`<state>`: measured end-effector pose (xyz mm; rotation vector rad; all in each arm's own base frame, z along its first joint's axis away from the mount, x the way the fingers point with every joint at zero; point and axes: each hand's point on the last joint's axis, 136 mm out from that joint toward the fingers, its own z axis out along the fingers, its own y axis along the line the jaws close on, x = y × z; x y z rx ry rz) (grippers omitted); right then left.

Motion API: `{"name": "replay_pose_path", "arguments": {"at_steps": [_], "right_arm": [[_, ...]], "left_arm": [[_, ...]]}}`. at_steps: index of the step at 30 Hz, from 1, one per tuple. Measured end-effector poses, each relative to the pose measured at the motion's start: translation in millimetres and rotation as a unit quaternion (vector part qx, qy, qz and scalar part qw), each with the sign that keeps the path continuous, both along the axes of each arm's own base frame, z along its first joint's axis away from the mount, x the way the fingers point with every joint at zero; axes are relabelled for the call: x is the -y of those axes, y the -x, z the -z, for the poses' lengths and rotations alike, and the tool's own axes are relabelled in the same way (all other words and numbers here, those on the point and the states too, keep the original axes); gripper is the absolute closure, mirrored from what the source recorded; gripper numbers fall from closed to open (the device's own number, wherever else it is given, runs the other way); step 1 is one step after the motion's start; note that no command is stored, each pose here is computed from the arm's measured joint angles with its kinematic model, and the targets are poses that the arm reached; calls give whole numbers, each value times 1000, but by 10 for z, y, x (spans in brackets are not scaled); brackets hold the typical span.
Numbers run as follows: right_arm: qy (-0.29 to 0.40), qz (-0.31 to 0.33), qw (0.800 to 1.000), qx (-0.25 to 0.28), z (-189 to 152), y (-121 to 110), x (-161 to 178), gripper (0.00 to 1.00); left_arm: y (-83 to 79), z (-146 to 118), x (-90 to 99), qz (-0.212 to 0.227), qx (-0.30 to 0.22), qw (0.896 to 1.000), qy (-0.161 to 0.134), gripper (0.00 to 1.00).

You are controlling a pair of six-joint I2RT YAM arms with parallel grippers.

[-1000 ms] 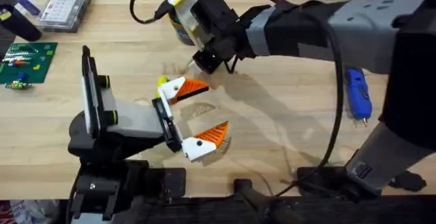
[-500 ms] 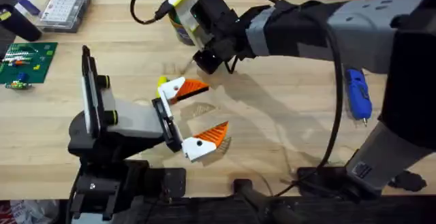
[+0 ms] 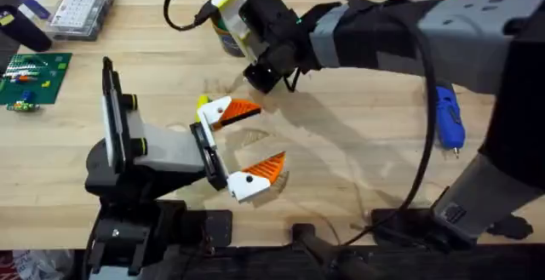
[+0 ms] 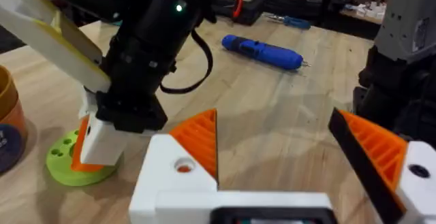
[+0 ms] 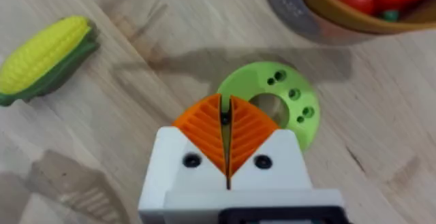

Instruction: Pick up the gripper from the table and insert it into the empty holder that is missing its gripper. Then pick up a screw, insert it into the mounting hole, and use the screwdriver to tighten it. Finally, clean up the table by picking up the vegetable and placing it into the bucket.

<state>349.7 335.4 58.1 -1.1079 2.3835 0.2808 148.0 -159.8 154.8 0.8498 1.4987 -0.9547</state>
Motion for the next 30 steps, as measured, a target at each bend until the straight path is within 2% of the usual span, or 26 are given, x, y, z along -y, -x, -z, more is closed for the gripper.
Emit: {"name": "replay_pose_path", "arguments": {"at_steps": [7, 22, 30], "right_arm": [[-4, 0, 1000, 5, -268, -46, -42, 997], [-39, 0, 998, 42, -1079, -57, -53, 997], [-66, -2, 996, 67, -1490, 28, 8, 998]], "left_arm": [[-1, 19, -2, -1, -6, 1000, 0, 12], [-1, 20, -2, -1, -6, 1000, 0, 12], [-1, 20, -2, -1, -6, 1000, 0, 12]]}}
